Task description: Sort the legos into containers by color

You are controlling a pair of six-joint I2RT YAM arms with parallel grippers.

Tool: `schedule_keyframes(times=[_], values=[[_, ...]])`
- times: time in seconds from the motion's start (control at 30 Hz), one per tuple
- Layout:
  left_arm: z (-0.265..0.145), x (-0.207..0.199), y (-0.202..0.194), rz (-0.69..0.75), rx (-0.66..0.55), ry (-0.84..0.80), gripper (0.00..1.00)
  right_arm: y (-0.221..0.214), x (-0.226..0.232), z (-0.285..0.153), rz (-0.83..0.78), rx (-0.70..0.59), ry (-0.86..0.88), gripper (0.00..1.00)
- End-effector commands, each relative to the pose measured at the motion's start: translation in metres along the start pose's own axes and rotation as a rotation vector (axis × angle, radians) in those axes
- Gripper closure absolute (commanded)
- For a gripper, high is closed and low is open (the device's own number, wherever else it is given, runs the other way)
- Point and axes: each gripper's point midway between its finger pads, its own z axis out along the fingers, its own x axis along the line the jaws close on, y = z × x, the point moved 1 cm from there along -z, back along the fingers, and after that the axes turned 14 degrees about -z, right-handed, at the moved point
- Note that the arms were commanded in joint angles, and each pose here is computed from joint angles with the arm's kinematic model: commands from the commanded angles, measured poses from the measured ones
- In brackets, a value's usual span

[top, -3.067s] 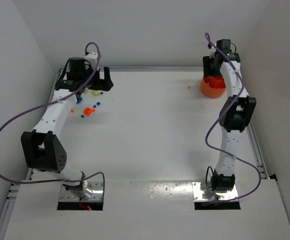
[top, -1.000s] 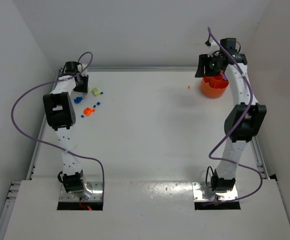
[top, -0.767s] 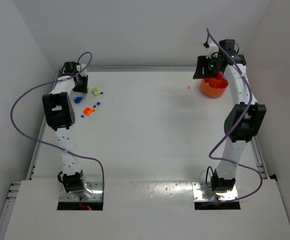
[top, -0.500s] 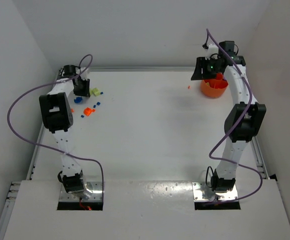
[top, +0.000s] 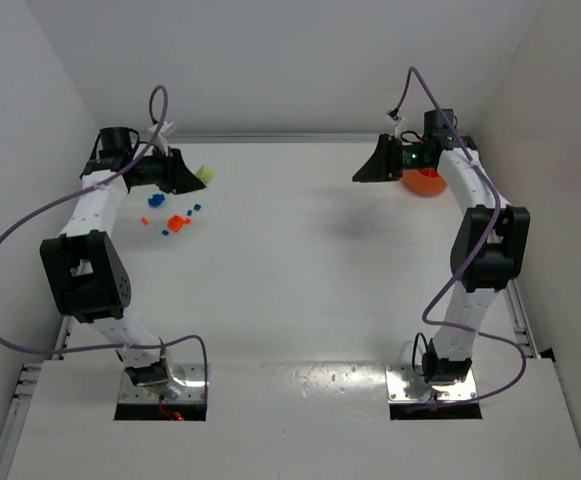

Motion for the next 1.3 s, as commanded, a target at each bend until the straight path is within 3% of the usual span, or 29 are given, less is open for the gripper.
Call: schedule_keyframes(times=[0.0, 0.23, 0.47, 0.8, 1.27], values=[[0.004, -0.073, -0.017, -0.059, 0.047, -0.318, 0.99, 0.042, 0.073, -0.003, -0.168, -0.131, 0.211, 0.44], [0.019, -0.136, -0.037, -0.186, 0.179, -0.58, 0.99, 0.048, 0.12, 0.029, -0.297, -0.099, 0.281, 0.43], [0.028, -0.167, -0.051, -0.222, 0.268, -0.683, 0.99, 0.027, 0.153, 0.07, -0.438, -0.003, 0.304, 0.42], [0.037, -0.201, -0.072, -0.2, 0.352, -0.739, 0.99, 0.021, 0.19, 0.104, -0.515, 0.07, 0.363, 0.4], [0.044, -0.209, -0.077, -0.207, 0.386, -0.763, 0.99, -0.004, 0.216, 0.122, -0.569, 0.158, 0.405, 0.37]])
